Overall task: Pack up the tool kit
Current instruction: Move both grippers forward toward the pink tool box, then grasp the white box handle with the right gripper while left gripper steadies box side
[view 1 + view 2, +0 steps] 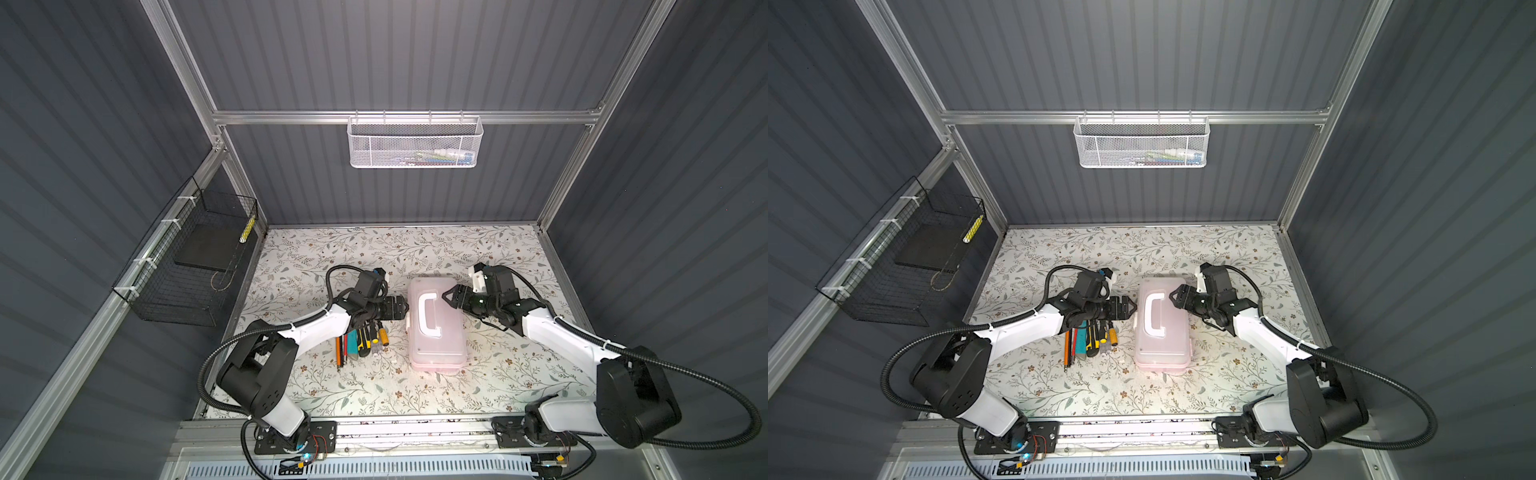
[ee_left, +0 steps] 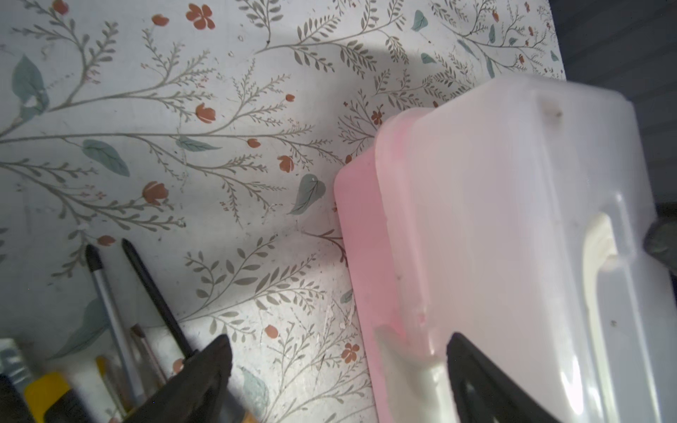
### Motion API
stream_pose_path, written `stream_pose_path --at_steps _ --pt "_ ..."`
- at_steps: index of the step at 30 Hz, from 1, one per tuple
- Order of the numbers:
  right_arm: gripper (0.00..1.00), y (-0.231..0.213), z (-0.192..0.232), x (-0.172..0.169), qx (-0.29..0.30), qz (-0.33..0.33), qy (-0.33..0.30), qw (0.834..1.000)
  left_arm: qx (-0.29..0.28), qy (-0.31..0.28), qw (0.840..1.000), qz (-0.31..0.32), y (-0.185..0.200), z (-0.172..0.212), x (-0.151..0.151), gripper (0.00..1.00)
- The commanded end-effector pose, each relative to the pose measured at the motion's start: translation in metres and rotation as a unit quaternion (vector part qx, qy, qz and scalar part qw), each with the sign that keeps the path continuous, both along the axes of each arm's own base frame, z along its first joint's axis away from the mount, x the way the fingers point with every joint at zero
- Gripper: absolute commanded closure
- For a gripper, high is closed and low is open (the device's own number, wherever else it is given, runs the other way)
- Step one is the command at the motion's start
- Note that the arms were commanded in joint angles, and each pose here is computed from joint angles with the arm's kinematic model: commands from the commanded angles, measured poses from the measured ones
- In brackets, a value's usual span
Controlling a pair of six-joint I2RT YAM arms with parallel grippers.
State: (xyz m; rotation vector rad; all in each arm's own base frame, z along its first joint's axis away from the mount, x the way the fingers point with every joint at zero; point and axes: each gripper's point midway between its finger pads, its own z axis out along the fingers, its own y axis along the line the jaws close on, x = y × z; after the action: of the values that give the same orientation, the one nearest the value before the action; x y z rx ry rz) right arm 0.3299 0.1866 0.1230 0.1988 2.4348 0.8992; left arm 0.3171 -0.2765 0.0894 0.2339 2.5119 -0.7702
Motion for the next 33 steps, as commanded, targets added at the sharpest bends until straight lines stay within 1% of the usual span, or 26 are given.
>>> stream_pose_path --at_steps 1,11,14,18,24,28,30,31,33 --pt "0.30 0.010 0.006 0.003 0.022 0.015 -0.006 1.000 -0.022 -0.010 1.000 -0.011 -0.015 0.011 0.007 0.08" --pt "0.30 0.026 0.031 0.033 0.034 0.031 -0.032 0.998 -0.033 -0.025 0.999 -0.015 -0.033 0.017 0.027 0.08" --pt "0.30 0.031 0.037 0.042 0.045 0.033 -0.036 0.998 -0.021 -0.035 0.999 -0.011 -0.035 0.019 0.036 0.07" --pt "0.29 0.034 0.038 0.050 0.053 0.021 -0.028 0.998 -0.014 -0.052 0.998 -0.011 -0.041 0.025 0.050 0.07" --pt "0.28 0.035 0.033 0.051 0.054 0.013 -0.019 0.998 -0.009 -0.062 0.998 -0.006 -0.054 0.025 0.073 0.06" --pt "0.28 0.029 0.031 0.056 0.041 0.004 -0.026 0.999 -0.009 -0.064 0.998 -0.011 -0.060 0.030 0.080 0.06" --pt "0.27 0.026 0.033 0.060 0.034 0.004 -0.029 0.999 -0.008 -0.064 0.998 -0.012 -0.059 0.031 0.079 0.06" --pt "0.27 0.022 0.035 0.063 0.021 -0.001 -0.032 0.999 -0.005 -0.065 0.998 -0.010 -0.056 0.032 0.077 0.06" --pt "0.27 0.006 0.039 0.070 -0.024 -0.024 -0.036 0.999 0.014 -0.072 0.997 0.000 -0.045 0.034 0.075 0.04"
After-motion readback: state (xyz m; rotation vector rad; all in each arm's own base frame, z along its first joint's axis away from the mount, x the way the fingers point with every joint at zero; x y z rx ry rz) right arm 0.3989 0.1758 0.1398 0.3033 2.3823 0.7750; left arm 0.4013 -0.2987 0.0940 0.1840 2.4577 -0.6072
